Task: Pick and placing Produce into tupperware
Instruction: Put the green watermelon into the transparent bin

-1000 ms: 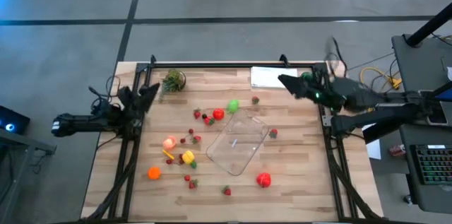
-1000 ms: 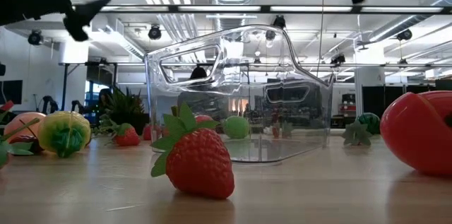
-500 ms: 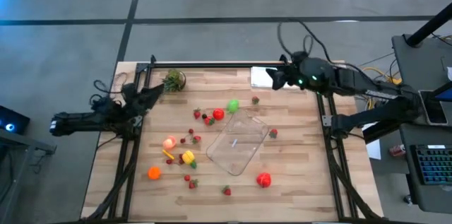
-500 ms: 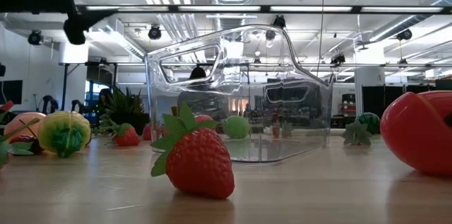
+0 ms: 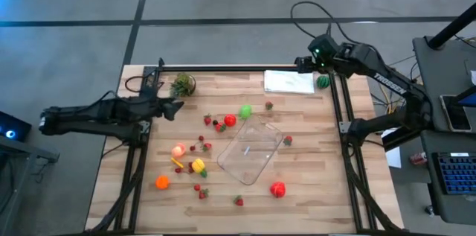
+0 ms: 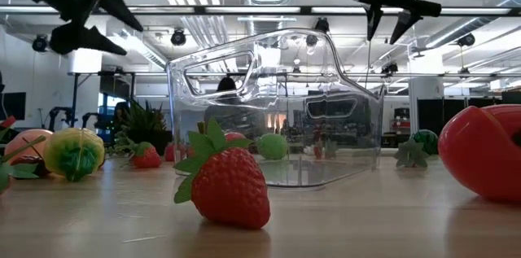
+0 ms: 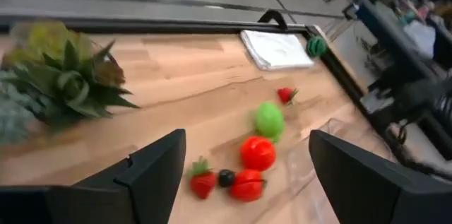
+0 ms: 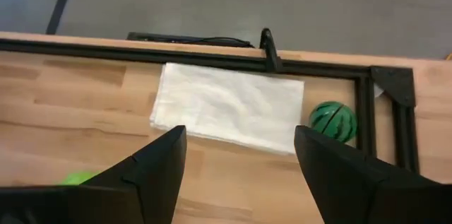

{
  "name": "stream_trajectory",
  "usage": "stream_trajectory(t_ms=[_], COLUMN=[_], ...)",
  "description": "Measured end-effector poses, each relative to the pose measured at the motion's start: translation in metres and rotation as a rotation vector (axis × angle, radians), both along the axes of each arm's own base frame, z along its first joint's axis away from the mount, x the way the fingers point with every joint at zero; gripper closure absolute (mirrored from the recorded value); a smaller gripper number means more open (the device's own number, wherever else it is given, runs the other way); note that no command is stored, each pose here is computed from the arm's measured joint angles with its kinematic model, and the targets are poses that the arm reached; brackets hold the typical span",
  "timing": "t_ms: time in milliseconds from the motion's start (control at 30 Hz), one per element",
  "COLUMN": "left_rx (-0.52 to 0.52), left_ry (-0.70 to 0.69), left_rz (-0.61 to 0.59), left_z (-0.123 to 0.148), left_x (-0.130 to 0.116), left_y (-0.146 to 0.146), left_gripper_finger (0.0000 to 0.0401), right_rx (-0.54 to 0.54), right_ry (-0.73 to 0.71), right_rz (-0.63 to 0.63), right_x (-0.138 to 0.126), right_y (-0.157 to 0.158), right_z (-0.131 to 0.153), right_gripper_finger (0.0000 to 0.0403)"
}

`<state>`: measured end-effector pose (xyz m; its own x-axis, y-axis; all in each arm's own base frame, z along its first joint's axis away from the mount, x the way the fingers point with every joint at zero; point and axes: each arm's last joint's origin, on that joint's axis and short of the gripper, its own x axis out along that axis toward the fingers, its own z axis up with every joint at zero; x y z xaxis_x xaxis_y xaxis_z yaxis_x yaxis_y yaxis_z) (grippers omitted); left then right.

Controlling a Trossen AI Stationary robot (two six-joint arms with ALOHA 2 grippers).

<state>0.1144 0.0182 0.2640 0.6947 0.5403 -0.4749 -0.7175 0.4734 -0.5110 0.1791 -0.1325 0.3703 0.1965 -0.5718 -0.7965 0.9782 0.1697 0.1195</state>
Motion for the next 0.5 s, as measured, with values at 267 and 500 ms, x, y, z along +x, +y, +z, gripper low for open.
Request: stream_trajectory(t_ms=[267,500], left_rx=[0.029,0.197], left_ry=[-0.219,-0.272], left_rz=[-0.086,-0.186], left_z=[0.033,0.043], left_x=[0.027,0.049], left_y=[-0.001,-0.001], left_gripper_finger=[0.0115,0.0115], right_rx=[0.074,0.195], right_ry=[0.023,0.13], right_rz=[-0.035,-0.139], right_x=[-0.014,-0.042], right_y=[-0.014,-0.043], right_z=[-0.003,-0.027], right_gripper_finger=[0.0153,0.0147])
